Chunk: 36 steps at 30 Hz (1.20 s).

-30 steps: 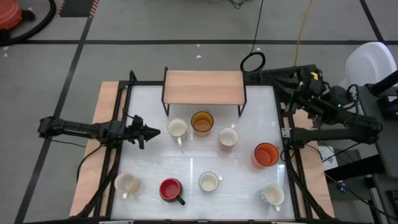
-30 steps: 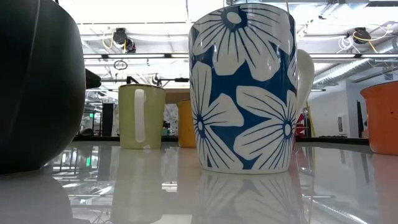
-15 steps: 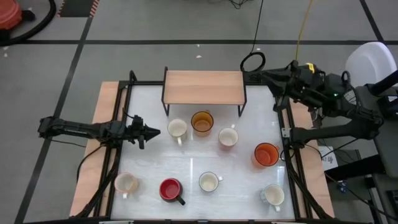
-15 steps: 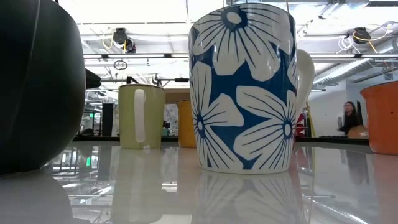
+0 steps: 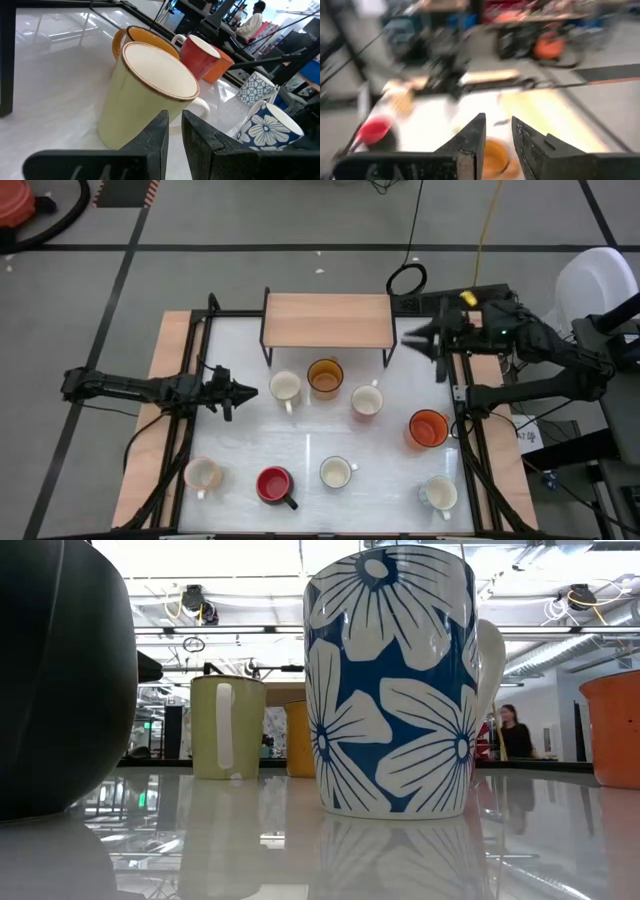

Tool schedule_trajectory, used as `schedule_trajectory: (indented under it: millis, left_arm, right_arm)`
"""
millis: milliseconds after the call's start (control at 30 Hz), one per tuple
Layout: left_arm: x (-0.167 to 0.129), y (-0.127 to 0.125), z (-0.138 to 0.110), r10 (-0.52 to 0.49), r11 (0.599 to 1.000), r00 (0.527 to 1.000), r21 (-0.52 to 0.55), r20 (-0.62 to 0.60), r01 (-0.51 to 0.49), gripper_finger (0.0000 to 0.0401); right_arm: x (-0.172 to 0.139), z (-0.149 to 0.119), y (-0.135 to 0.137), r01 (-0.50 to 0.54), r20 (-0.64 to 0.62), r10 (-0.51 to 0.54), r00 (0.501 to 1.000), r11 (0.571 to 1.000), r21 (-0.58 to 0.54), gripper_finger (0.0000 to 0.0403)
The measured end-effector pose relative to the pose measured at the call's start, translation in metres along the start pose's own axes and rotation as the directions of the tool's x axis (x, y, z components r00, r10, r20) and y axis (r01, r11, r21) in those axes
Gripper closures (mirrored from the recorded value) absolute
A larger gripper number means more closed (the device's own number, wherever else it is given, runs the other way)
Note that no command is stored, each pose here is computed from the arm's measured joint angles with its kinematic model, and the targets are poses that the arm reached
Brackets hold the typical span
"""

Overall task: Place coffee mugs
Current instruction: Put the orange mug on the shelf

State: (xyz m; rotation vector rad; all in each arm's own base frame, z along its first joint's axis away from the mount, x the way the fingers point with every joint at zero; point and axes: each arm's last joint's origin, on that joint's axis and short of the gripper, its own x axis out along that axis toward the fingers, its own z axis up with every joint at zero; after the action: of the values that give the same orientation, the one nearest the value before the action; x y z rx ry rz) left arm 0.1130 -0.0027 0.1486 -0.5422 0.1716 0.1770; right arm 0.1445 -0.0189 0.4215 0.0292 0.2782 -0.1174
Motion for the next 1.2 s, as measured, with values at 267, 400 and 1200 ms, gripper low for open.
schedule_trajectory:
  millis: [267, 400, 1200]
  left_arm:
    - [0.0, 0.0, 0.0, 0.008, 1.0, 1.0, 0.026, 0.005, -0.008, 0.0343]
    - [0.0, 0.001, 0.001, 0.037, 0.999, 0.999, 0.022, 0.024, -0.038, 0.0343]
    - [0.0, -0.001, 0.008, 0.053, 0.995, 0.992, 0.075, 0.118, -0.062, 0.0343]
  right_arm:
    - [0.011, -0.027, 0.004, -0.15, -0.112, 0.143, 0.983, 0.987, -0.055, 0.0323]
    - [0.023, -0.046, 0.003, -0.152, -0.15, 0.143, 0.978, 0.987, -0.049, 0.0323]
    - [0.071, -0.138, 0.016, -0.386, -0.148, 0.404, 0.903, 0.912, 0.139, 0.0323]
